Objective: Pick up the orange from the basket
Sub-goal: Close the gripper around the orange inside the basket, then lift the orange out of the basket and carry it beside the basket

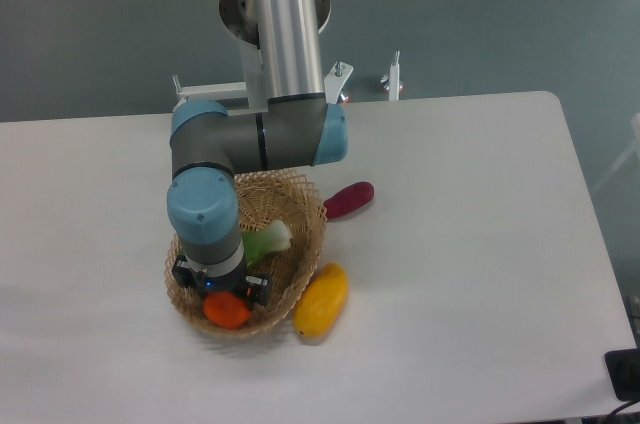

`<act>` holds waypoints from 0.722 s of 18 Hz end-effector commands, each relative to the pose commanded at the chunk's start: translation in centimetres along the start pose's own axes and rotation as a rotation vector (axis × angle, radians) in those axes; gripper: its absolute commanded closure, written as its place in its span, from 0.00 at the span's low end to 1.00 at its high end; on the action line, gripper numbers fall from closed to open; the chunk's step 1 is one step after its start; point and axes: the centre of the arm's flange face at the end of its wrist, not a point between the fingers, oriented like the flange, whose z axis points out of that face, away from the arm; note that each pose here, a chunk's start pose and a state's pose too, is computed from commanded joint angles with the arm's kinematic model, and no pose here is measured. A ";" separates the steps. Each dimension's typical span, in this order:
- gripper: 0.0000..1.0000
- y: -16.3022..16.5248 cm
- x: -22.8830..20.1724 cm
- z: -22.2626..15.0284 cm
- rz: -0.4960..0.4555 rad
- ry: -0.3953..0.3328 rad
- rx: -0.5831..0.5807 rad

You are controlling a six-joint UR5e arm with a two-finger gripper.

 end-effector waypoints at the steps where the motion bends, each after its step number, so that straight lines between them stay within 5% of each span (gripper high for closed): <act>1: 0.30 0.0 0.0 -0.3 0.002 -0.002 0.004; 7: 0.30 -0.4 -0.8 -5.0 0.070 -0.029 0.063; 13: 0.30 2.6 -7.0 -11.7 0.098 -0.046 0.097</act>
